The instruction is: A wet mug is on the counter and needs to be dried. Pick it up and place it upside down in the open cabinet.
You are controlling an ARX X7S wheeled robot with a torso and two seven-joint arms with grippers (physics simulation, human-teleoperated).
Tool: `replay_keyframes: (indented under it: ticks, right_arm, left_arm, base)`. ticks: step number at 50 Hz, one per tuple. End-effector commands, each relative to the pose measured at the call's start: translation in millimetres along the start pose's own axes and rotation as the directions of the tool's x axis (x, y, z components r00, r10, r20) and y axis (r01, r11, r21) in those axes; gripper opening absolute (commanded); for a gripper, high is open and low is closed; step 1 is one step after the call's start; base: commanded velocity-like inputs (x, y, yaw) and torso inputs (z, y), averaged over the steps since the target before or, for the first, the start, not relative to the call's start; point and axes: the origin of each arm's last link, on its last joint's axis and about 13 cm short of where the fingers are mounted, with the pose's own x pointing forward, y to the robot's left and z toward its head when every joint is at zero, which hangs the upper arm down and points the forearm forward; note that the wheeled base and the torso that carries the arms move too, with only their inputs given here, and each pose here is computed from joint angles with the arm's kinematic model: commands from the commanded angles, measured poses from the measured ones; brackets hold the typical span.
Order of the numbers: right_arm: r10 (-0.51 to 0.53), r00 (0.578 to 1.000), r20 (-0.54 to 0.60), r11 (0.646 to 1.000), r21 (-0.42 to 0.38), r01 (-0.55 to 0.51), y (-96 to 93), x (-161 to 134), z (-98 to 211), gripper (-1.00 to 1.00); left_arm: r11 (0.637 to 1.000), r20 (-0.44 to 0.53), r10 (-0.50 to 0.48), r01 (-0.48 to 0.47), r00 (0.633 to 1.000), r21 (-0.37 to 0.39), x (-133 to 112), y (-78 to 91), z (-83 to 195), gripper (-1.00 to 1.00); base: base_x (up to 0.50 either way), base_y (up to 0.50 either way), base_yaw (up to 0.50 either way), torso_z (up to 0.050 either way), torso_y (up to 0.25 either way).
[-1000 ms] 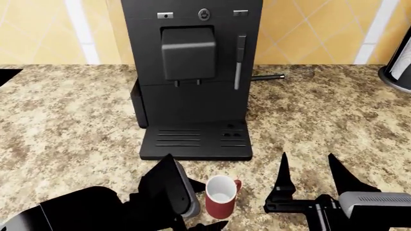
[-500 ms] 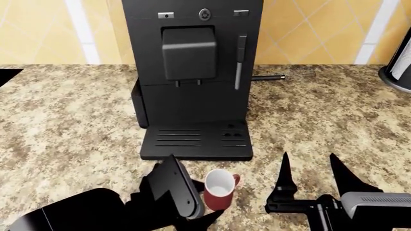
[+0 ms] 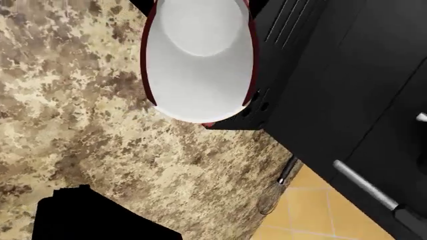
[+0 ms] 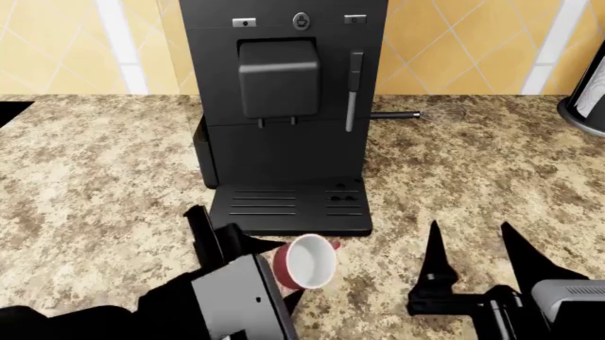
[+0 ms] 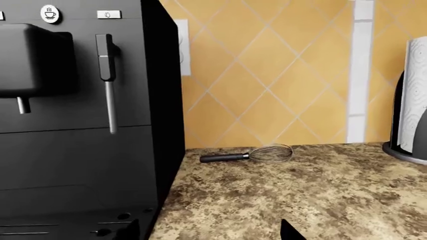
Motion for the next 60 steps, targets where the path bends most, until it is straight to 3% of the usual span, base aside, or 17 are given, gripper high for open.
replay_keyframes:
  ticks: [1, 3, 7, 11, 18, 22, 29, 34, 37, 38, 40, 42, 43, 44, 45, 51, 60]
  right_arm:
    - [0.100, 0.992, -0.072, 0.995, -0.005, -0.100, -9.1, -2.7, 18.6, 1.00]
    - [0.128, 0.987, -0.101, 0.992, -0.006, -0.129, -11.6, -3.2, 21.5, 1.00]
    - [0.199, 0.963, -0.183, 0.979, -0.008, -0.204, -19.4, -2.6, 32.3, 1.00]
    - [0.233, 0.942, -0.243, 0.969, -0.019, -0.245, -28.4, -3.0, 48.8, 1.00]
    - [0.276, 0.915, -0.295, 0.957, -0.004, -0.290, -34.9, -2.4, 65.1, 1.00]
    - [0.339, 0.878, -0.338, 0.938, 0.044, -0.344, -38.9, -0.7, 73.4, 1.00]
    - [0.478, 0.771, -0.421, 0.877, 0.179, -0.446, -47.9, 12.3, 88.2, 1.00]
    - [0.514, 0.741, -0.432, 0.857, 0.233, -0.459, -54.0, 16.4, 95.1, 1.00]
    - [0.548, 0.716, -0.432, 0.836, 0.279, -0.472, -57.5, 18.0, 98.5, 1.00]
    - [0.559, 0.708, -0.431, 0.829, 0.294, -0.476, -58.5, 18.7, 99.6, 1.00]
    - [0.573, 0.698, -0.429, 0.819, 0.322, -0.474, -60.9, 20.8, 102.2, 1.00]
    - [0.599, 0.671, -0.437, 0.800, 0.356, -0.482, -63.3, 23.0, 104.8, 1.00]
    - [0.613, 0.652, -0.446, 0.790, 0.370, -0.489, -64.2, 23.9, 105.6, 1.00]
    - [0.633, 0.629, -0.452, 0.774, 0.392, -0.497, -65.2, 24.9, 106.4, 1.00]
    - [0.650, 0.606, -0.458, 0.759, 0.412, -0.504, -66.3, 26.2, 107.0, 1.00]
    - [0.730, 0.509, -0.456, 0.683, 0.495, -0.537, -69.0, 30.9, 113.0, 1.00]
    - [0.742, 0.483, -0.464, 0.670, 0.496, -0.552, -65.8, 35.1, 117.9, 1.00]
  left_arm:
    - [0.832, -0.021, 0.336, -0.287, 0.941, 0.474, -22.3, 10.2, 5.6, -1.00]
    - [0.756, 0.001, 0.395, -0.326, 0.919, 0.568, -21.6, 11.9, 4.4, -1.00]
    - [0.548, 0.125, 0.496, -0.422, 0.859, 0.722, -19.2, 16.1, 1.0, -1.00]
    - [0.225, 0.339, 0.526, -0.513, 0.780, 0.829, -14.0, 24.4, -7.1, -1.00]
    - [-0.116, 0.618, 0.362, -0.624, 0.698, 0.773, -17.1, 31.3, -1.0, -1.00]
    - [-0.242, 0.686, 0.249, -0.642, 0.684, 0.728, -16.3, 34.6, 0.2, -1.00]
    - [-0.376, 0.725, 0.032, -0.664, 0.688, 0.646, -5.9, 39.4, -6.6, -1.00]
    - [-0.492, 0.750, -0.115, -0.693, 0.652, 0.527, -1.2, 56.3, -5.7, -1.00]
    - [-0.541, 0.763, -0.171, -0.707, 0.623, 0.456, 1.3, 64.9, -6.6, -1.00]
    - [-0.572, 0.723, -0.130, -0.647, 0.679, 0.504, -3.0, 67.8, -15.2, -1.00]
    - [-0.612, 0.681, -0.056, -0.565, 0.730, 0.554, -0.4, 72.2, -28.8, -1.00]
    - [-0.648, 0.662, -0.034, -0.520, 0.749, 0.556, 1.0, 68.9, -21.9, -1.00]
    - [-0.655, 0.723, -0.115, -0.599, 0.682, 0.460, 1.8, 65.3, -14.3, -1.00]
    - [-0.647, 0.780, -0.213, -0.684, 0.588, 0.338, 1.3, 60.7, -6.9, -1.00]
    - [-0.643, 0.796, -0.245, -0.707, 0.554, 0.294, 1.1, 59.6, -4.5, -1.00]
    - [-0.643, 0.811, -0.255, -0.719, 0.526, 0.264, 3.0, 59.4, -4.0, -1.00]
    - [-0.633, 0.823, -0.249, -0.729, 0.510, 0.260, 4.9, 58.0, -2.9, -1.00]
  base:
    - [0.00, 0.00, 0.00, 0.000, 0.000]
    - [0.00, 0.00, 0.00, 0.000, 0.000]
    - [0.00, 0.00, 0.00, 0.000, 0.000]
    - [0.00, 0.00, 0.00, 0.000, 0.000]
    - [0.00, 0.00, 0.00, 0.000, 0.000]
    - [0.00, 0.00, 0.00, 0.000, 0.000]
    - [0.00, 0.00, 0.00, 0.000, 0.000]
    - [0.00, 0.00, 0.00, 0.000, 0.000]
    - [0.00, 0.00, 0.00, 0.000, 0.000]
    - [0.00, 0.00, 0.00, 0.000, 0.000]
    - [0.00, 0.00, 0.00, 0.000, 0.000]
    - [0.00, 0.00, 0.00, 0.000, 0.000]
    - [0.00, 0.00, 0.00, 0.000, 0.000]
    - [0.00, 0.00, 0.00, 0.000, 0.000]
    - [0.00, 0.00, 0.00, 0.000, 0.000]
    - [0.00, 0.00, 0.00, 0.000, 0.000]
    - [0.00, 0.00, 0.00, 0.000, 0.000]
